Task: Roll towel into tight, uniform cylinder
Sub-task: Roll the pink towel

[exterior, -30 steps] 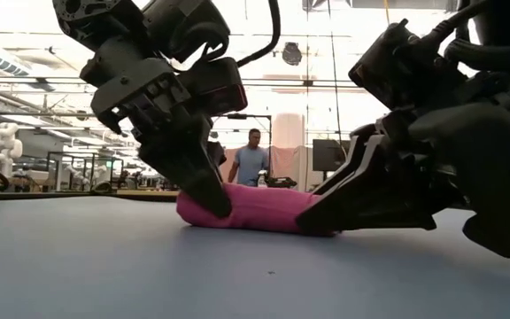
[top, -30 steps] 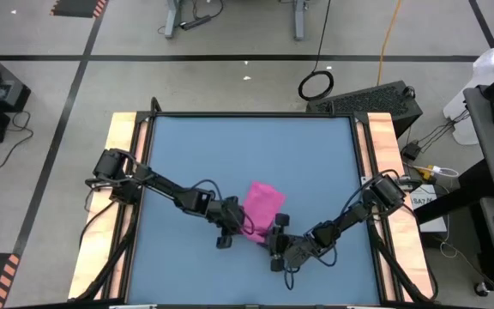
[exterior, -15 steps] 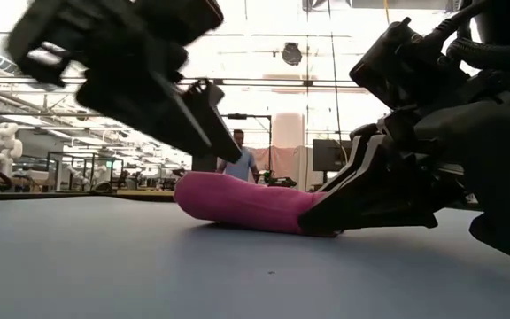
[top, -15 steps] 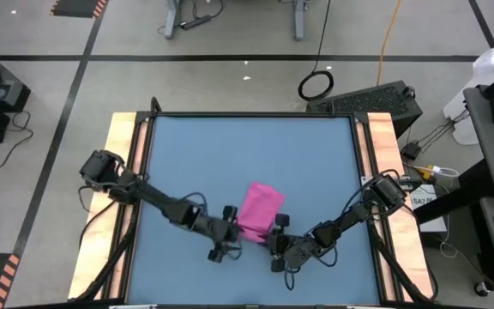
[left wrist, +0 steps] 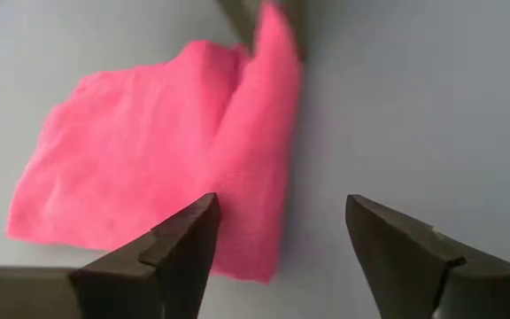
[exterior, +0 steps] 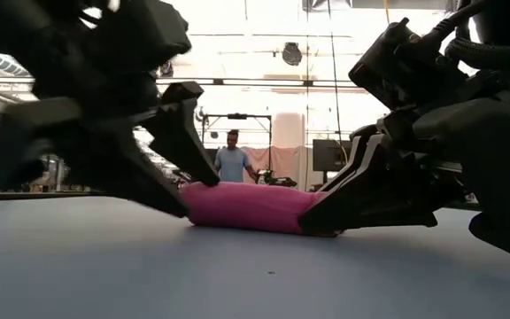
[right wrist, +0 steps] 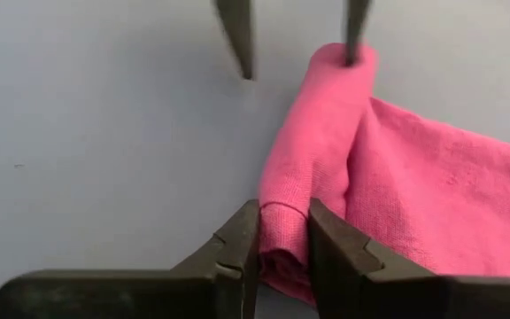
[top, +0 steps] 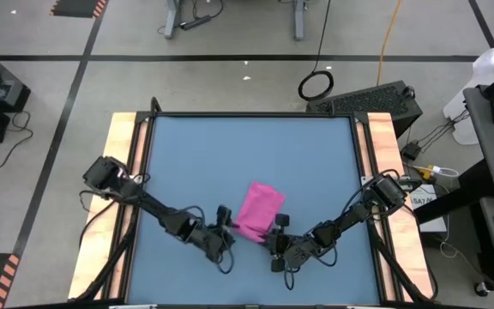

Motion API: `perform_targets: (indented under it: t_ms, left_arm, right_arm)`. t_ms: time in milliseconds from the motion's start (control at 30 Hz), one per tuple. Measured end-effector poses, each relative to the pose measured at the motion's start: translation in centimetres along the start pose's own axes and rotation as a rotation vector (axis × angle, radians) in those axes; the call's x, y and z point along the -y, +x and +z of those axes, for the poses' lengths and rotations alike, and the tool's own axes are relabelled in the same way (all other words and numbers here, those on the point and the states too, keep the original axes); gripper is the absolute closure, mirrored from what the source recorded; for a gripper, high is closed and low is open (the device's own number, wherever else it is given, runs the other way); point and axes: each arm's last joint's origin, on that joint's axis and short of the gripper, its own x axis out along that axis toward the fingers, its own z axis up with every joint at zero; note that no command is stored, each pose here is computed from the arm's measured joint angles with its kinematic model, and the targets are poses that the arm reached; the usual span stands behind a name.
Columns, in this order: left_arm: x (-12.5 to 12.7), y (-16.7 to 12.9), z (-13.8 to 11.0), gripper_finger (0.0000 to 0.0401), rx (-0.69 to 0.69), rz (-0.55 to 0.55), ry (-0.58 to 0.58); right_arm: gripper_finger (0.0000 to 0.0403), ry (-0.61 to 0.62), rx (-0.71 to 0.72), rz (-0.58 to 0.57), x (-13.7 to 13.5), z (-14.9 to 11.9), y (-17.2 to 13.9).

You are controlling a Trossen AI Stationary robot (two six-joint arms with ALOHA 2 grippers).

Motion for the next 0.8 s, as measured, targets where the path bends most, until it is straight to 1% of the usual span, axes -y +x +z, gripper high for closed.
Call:
perform_targets:
  t_ms: [167, 333, 467, 600, 733, 800]
  left_arm:
    - [-1.2, 0.6, -0.3, 0.0176, -0.019, 0.019, -0.021]
    - [-1.8, 1.3, -0.8, 0.0207, -0.036, -0.046, -0.038]
    - [-2.0, 2.1, -1.2, 0.0230, -0.048, -0.041, -0.038]
    - [-2.0, 2.8, -1.4, 0.0235, -0.050, -0.031, -0.031]
    - [-2.2, 2.9, -1.5, 0.0236, -0.051, -0.039, -0.062]
    - [-2.3, 2.8, -1.5, 0.0243, -0.053, -0.042, -0.083]
  right_arm:
    - [0.0330, -0.002, -0.003, 0.000, 0.0, 0.0, 0.0]
    - [0.0330, -0.001, -0.002, 0.001, 0.0, 0.0, 0.0]
    - [0.0330, 0.000, -0.001, 0.001, 0.0, 0.0, 0.0]
    - [0.0330, -0.001, -0.001, 0.001, 0.0, -0.1, 0.0]
    - [0.0328, -0.023, -0.001, 0.002, 0.0, -0.1, 0.0]
    - [0.0319, -0.050, 0.000, 0.005, -0.1, -0.1, -0.1]
